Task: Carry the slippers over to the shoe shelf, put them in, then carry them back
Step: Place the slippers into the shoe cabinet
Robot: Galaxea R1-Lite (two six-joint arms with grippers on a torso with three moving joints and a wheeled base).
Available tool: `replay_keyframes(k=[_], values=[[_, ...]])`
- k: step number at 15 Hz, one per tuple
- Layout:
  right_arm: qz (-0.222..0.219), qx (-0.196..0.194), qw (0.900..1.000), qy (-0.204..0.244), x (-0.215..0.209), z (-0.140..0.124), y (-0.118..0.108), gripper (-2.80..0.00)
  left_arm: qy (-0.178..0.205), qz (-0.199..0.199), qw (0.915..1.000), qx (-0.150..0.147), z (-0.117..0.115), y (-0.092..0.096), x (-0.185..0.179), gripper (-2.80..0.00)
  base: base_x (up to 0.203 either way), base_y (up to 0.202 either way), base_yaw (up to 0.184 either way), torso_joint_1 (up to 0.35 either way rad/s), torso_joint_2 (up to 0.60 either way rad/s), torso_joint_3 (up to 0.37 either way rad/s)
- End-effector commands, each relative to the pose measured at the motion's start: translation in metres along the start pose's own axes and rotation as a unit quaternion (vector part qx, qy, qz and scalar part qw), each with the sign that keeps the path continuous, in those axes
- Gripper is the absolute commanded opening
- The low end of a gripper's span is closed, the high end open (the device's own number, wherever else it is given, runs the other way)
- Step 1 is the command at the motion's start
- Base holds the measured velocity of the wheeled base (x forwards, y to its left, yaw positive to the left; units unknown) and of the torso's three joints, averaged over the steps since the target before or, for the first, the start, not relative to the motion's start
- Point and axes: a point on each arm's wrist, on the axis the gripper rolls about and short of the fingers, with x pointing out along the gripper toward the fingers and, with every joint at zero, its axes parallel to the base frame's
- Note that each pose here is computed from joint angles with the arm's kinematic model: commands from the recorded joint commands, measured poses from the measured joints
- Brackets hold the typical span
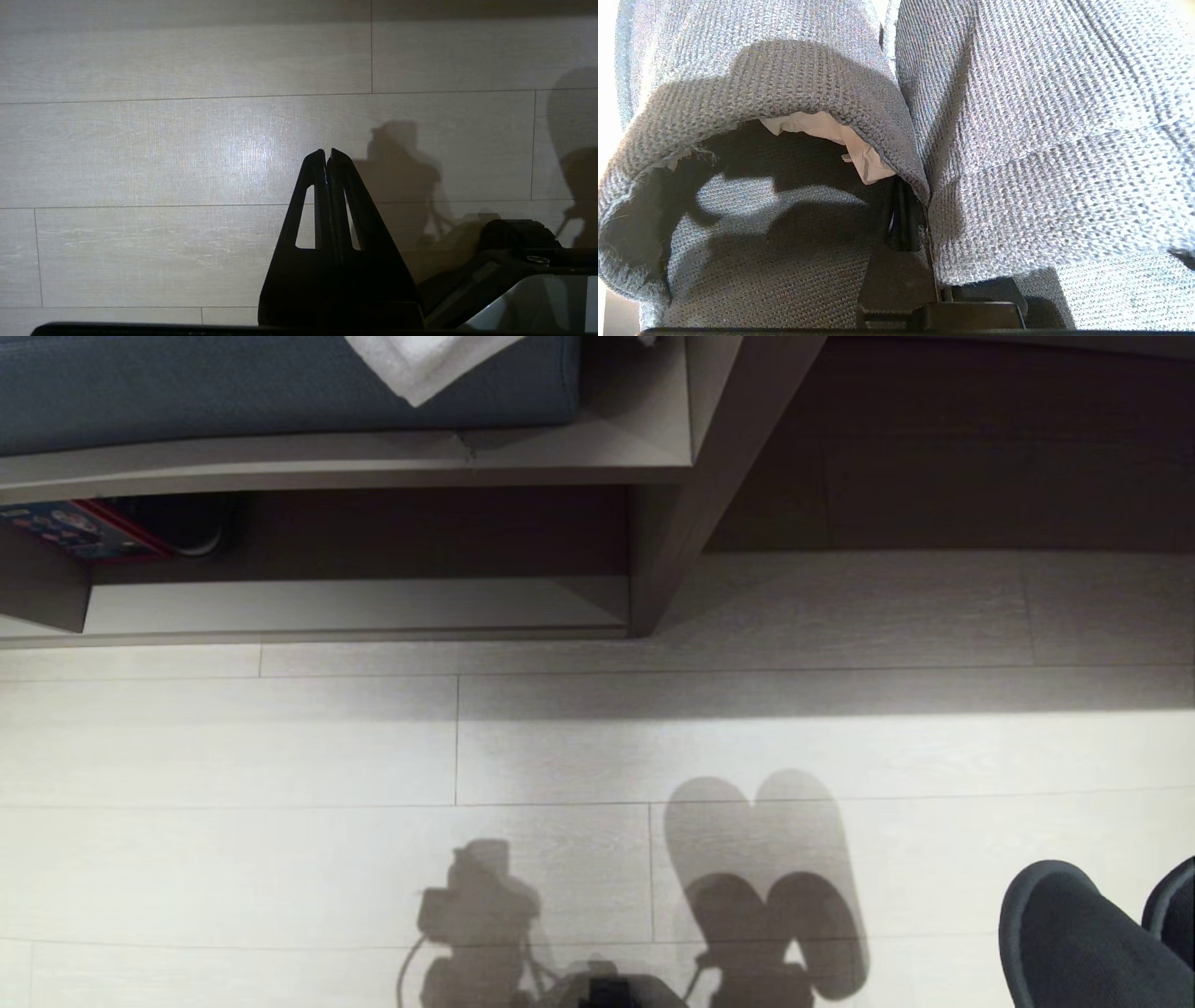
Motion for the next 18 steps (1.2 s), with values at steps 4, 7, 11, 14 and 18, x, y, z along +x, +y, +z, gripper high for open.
replay_keyframes(k=[4, 7, 11, 14, 18], values=[[0.000, -0.001, 1.000, 0.001, 0.0001, 0.0001, 0.0000, -2.80, 0.000, 0.000, 1.0000, 0.000, 0.0000, 0.0000, 0.0001, -2.80, 0.000, 0.000, 0.000, 0.002, 0.00, 0.206], [0.000, -0.001, 1.000, 0.001, 0.0001, 0.0001, 0.0000, -2.80, -0.001, 0.000, 1.0000, 0.000, 0.0004, 0.0000, 0.0000, -2.80, 0.000, 0.000, 0.000, 0.004, 0.00, 0.196], [0.000, -0.001, 1.000, 0.001, 0.0001, 0.0001, 0.0000, -2.80, 0.000, 0.000, 1.0000, 0.000, 0.0000, 0.0000, 0.0001, -2.80, 0.000, 0.000, 0.000, 0.005, 0.00, 0.201], [0.000, -0.001, 1.000, 0.001, 0.0001, 0.0001, 0.0000, -2.80, 0.000, 0.000, 1.0000, 0.000, 0.0001, 0.0000, 0.0001, -2.80, 0.000, 0.000, 0.000, 0.004, 0.00, 0.201], [0.000, -0.001, 1.000, 0.001, 0.0001, 0.0001, 0.0000, -2.80, 0.000, 0.000, 1.0000, 0.000, 0.0000, 0.0000, 0.0001, -2.80, 0.000, 0.000, 0.000, 0.000, 0.00, 0.203]])
